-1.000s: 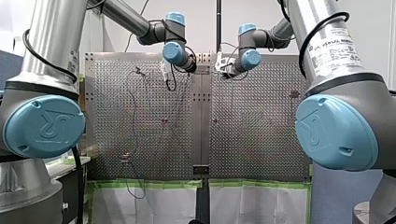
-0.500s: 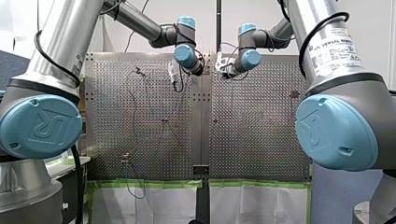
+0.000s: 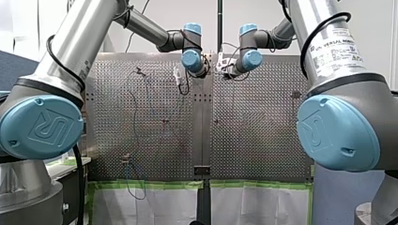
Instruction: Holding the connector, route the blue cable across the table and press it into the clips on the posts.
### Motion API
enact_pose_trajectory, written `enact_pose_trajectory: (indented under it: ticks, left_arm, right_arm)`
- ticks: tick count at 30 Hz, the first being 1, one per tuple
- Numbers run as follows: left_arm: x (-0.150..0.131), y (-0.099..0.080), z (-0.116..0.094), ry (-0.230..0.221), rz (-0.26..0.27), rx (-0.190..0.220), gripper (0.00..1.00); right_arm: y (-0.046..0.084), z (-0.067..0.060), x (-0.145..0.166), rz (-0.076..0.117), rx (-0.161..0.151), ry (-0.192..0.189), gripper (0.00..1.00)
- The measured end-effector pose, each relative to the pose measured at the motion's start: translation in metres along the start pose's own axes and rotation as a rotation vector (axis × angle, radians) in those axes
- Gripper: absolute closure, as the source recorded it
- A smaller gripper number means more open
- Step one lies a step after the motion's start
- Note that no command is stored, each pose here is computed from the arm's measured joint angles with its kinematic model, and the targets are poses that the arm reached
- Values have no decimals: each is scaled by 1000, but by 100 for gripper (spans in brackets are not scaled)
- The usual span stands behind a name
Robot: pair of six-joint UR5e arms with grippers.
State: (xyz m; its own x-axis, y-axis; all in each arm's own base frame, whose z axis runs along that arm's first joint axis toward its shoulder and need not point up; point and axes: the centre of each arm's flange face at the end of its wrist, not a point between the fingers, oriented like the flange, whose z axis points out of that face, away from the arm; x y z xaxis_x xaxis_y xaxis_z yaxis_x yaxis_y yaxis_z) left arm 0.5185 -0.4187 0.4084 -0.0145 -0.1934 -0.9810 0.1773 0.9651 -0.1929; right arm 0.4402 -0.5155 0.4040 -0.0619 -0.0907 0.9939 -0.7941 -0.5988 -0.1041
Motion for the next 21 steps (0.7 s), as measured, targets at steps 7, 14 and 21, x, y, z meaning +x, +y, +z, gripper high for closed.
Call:
enact_pose_trajectory:
  ticks: [7, 14, 21]
  left_arm:
    - [5, 0, 6, 1, 4, -8, 29]
    - [5, 2, 5, -8, 17, -53, 93]
    - [6, 2, 1, -5, 29, -84, 100]
  right_arm:
    - [0, 0, 0, 0, 0, 0, 100]
    - [1, 0, 0, 0, -1, -1, 100]
    - [1, 0, 0, 0, -2, -1, 100]
